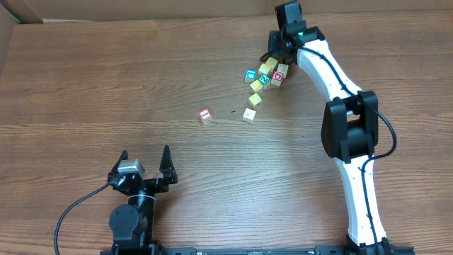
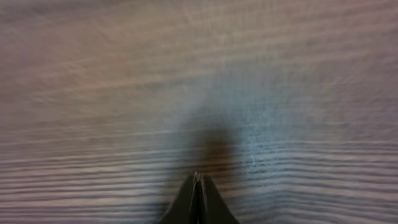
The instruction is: Flip 4 blocks
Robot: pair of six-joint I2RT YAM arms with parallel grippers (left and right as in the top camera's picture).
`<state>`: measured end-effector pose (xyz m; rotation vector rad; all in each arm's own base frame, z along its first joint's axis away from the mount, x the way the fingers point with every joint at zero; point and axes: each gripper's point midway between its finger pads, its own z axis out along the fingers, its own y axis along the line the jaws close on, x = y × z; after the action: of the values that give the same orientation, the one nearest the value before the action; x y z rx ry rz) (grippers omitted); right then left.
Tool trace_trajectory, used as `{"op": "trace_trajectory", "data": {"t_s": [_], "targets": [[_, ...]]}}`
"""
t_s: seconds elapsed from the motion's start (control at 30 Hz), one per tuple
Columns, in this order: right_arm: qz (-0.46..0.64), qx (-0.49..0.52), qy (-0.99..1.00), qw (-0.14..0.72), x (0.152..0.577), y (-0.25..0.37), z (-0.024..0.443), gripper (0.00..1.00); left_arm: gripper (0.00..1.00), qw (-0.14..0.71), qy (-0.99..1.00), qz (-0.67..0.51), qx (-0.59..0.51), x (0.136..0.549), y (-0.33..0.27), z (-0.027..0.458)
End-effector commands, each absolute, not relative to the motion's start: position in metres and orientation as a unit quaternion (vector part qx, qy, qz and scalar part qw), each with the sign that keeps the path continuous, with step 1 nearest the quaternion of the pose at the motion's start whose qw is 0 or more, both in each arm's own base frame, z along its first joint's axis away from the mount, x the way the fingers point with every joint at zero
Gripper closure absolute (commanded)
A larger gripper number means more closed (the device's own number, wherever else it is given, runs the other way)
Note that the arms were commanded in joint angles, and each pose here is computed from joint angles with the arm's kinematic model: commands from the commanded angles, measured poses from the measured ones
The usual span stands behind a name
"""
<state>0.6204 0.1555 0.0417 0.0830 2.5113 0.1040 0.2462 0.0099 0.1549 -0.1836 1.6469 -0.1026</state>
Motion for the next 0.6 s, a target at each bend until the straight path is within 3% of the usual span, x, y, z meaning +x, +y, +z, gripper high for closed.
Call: {"op": "trace_trajectory", "data": {"t_s": [0.0, 0.27, 0.57], "targets": [[0.081, 0.017, 0.952, 0.296, 0.619, 0.175, 0.036, 0.96, 0.00, 0.677, 0.731, -0.046, -0.068, 0.246, 0.006, 0.155], [0.082, 0.007, 0.974, 0.210, 0.580, 0.177, 0.017, 0.96, 0.00, 0.677, 0.731, -0.046, -0.068, 0.246, 0.006, 0.155], [0.124, -0.022, 0.981, 0.148, 0.541, 0.192, 0.046, 0.96, 0.00, 0.677, 0.731, -0.046, -0.068, 0.246, 0.006, 0.155]]}}
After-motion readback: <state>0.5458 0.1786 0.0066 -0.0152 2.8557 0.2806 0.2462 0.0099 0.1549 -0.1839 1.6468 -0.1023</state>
